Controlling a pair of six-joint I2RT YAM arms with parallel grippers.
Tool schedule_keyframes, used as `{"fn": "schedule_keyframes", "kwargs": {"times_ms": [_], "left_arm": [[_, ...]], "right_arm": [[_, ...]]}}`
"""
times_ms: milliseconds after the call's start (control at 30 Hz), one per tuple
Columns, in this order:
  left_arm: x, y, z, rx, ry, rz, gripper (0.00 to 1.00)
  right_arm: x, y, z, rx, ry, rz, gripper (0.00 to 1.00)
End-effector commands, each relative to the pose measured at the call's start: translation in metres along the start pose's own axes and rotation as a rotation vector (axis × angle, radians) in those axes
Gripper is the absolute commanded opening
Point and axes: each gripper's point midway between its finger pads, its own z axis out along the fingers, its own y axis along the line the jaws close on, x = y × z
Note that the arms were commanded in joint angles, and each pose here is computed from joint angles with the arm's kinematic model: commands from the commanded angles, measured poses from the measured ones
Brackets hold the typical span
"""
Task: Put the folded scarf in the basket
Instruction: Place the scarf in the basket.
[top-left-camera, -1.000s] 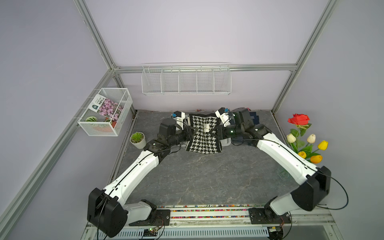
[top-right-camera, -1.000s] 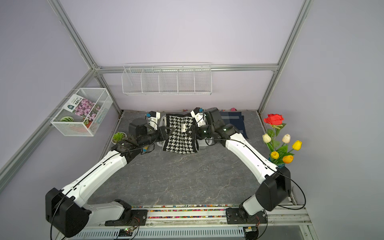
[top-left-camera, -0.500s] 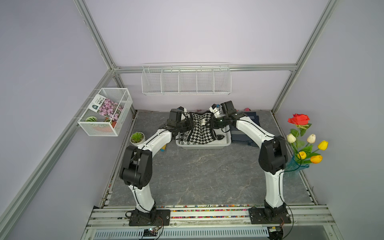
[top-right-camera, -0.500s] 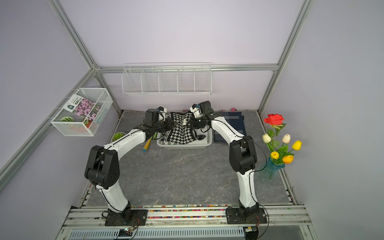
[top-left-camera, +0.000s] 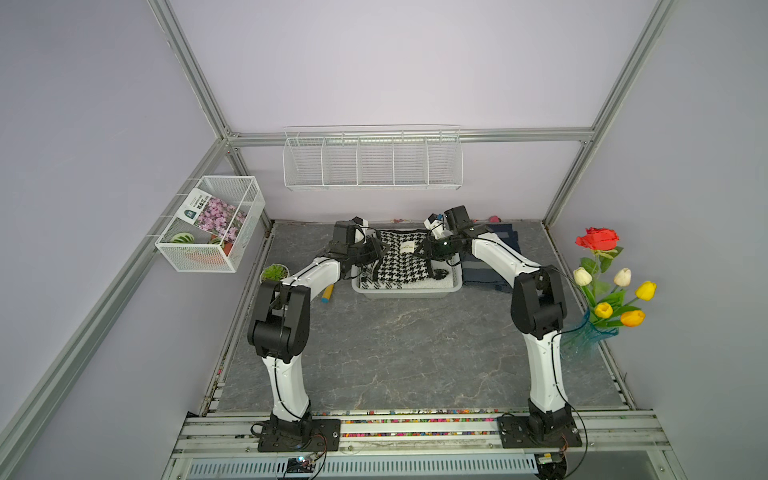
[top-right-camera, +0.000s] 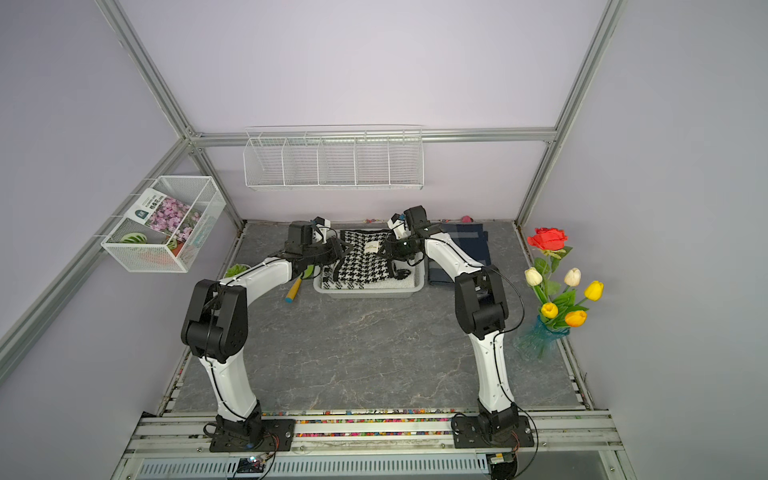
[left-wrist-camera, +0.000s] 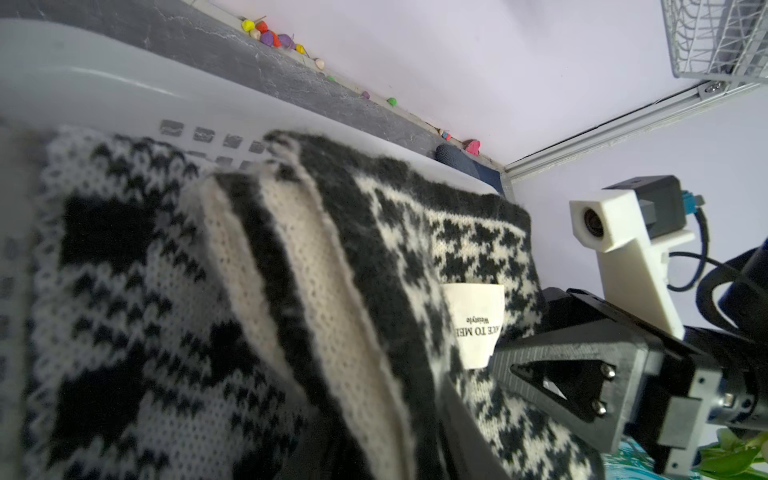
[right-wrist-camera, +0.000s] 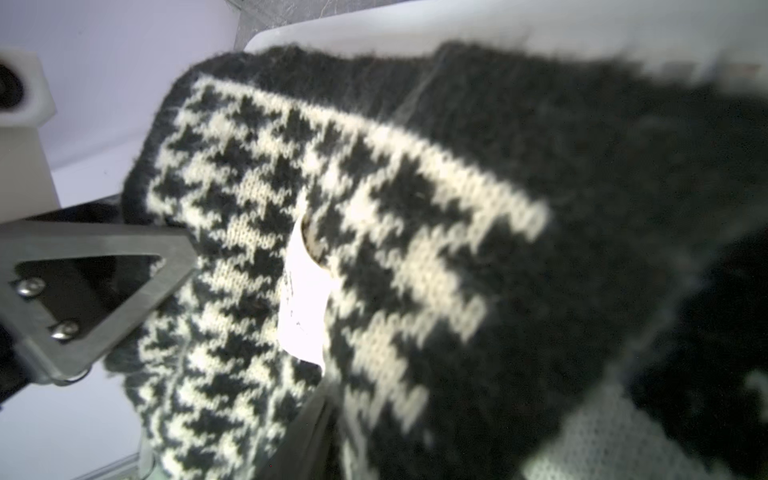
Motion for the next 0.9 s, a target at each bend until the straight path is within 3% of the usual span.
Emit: {"fn": "schedule_keyframes", "kwargs": {"times_ms": [0,200,633,867], "left_arm": [[0.003,-0.014,-0.014,0.023,-0.008,0.036,0.38],[0.01,-0.012,-0.035,-0.013,-0.037,0.046,0.42],[0.015,-0.011,-0.044,-0.007,-0.053,0.057,0.44],[0.023,-0.013,-0.047,0.027,-0.053,0.044,0.46]], "right_arm": [[0.001,0.012,-0.014,0.011,-0.018,-0.017,0.45],[0.007,0.011,-0.033,0.062,-0.061,-0.037,0.48],[0.014,0.011,-0.061,0.134,-0.131,-0.058,0.52],[0.026,0.045,-0.07,0.096,-0.164,-0.123,0.52]]}}
